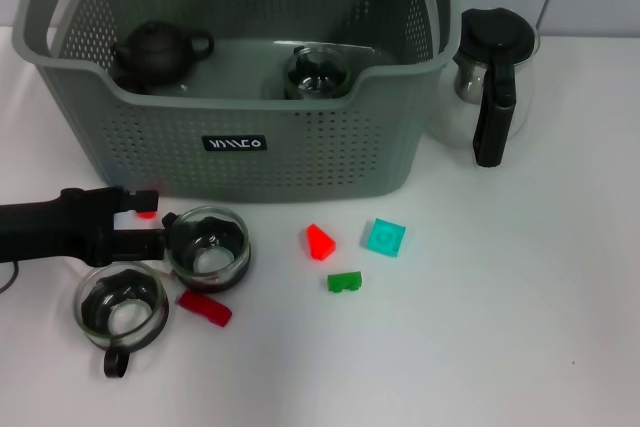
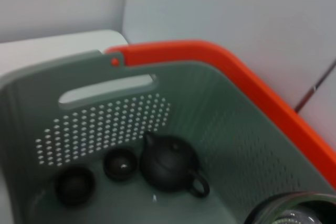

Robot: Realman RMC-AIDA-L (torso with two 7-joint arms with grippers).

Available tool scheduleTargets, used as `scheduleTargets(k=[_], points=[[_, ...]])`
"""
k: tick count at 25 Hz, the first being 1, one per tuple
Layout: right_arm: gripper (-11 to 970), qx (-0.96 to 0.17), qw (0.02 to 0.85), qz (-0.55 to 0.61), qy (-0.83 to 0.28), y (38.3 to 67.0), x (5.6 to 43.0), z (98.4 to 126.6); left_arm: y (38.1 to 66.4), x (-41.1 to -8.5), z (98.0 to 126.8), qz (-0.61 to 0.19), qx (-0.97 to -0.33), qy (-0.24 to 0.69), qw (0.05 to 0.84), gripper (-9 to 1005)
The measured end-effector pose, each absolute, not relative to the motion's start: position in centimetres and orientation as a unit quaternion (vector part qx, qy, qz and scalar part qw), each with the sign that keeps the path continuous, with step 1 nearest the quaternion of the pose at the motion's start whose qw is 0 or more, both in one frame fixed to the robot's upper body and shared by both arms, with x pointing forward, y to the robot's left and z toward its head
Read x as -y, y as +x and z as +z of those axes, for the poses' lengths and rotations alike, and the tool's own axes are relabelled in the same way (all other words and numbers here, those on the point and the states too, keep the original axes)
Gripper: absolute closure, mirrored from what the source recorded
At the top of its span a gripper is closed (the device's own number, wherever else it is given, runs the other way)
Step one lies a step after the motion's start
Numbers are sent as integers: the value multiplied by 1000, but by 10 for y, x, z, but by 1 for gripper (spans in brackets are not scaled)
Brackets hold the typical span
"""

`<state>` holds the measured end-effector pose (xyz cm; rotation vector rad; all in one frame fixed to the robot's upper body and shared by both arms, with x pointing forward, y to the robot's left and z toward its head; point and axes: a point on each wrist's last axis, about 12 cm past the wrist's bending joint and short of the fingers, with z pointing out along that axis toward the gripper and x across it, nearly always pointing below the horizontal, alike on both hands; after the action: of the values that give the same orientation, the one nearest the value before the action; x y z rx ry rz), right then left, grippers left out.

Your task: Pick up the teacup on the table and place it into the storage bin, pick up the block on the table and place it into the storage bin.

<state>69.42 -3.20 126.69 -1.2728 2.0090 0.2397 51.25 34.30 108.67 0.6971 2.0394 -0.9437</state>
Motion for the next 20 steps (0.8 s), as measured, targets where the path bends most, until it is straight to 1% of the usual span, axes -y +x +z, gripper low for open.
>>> scheduleTargets(k=[6,14,20], points=[[887,-796,350,94,-485,695,31,1248,513,-338,1083,-373,-801,271,382,124],[883,-802,337,91,-485,690,30,1215,514,-336,1081,-374,-801,271,381,123],[880,-811,346,93,-462,692,34,1201,511,-332,1078,-378,-801,268,379,123]])
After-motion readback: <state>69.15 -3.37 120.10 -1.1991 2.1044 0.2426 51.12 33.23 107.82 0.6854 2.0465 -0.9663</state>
